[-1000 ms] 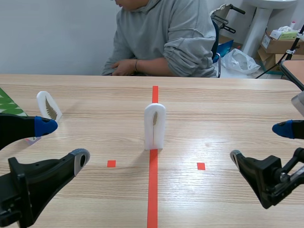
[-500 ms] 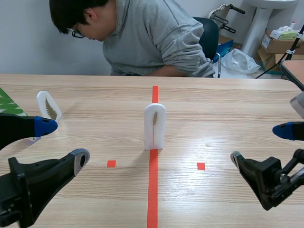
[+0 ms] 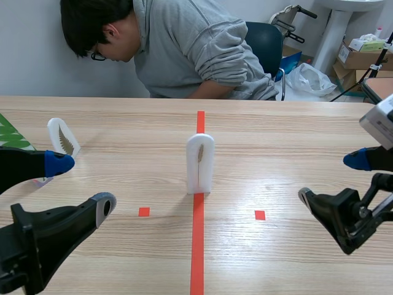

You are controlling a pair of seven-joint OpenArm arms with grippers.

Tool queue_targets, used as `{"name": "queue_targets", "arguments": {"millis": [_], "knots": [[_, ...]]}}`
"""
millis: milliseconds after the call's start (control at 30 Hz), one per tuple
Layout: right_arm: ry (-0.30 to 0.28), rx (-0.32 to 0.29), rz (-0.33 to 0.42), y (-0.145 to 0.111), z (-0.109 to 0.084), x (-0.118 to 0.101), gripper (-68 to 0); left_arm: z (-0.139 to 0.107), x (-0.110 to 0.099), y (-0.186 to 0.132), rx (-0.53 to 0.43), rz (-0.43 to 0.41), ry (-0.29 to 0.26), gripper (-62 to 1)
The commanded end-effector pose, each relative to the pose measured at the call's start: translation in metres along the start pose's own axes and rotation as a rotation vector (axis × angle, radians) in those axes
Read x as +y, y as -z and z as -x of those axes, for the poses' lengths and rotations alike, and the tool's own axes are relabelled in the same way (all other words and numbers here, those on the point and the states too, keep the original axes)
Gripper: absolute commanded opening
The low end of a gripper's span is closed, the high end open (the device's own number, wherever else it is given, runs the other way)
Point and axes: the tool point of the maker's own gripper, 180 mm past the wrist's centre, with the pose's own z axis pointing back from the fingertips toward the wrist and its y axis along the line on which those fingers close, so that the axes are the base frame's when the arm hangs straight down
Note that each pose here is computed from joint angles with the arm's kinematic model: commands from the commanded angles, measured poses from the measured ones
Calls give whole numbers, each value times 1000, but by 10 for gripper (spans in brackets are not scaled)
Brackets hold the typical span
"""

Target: Do the leaf sorting experiment

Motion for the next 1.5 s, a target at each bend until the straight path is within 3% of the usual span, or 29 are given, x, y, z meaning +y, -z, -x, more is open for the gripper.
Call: {"name": "queue_targets", "arguments": {"millis": [0,267,567,833,1167,1467], "knots": [[-37,1,-2,6,-2,-13,-151,-6,0,0,-26,0,-4,-22],[-65,-52,-30,40,-20,-33,-151,-6,0,0,-27,0,-3,-22],[-124,-62,-251,86,-32,2,-150,-6,0,0,-28,0,-3,-22],[-152,-56,-320,119,-45,18,-150,-7,0,0,-28,-1,-3,-22],[-251,-9,-488,149,-46,73,-150,-7,0,0,-31,-1,-3,-22],[-261,11,-536,166,-43,98,-150,-7,0,0,-31,-1,-3,-22]]}}
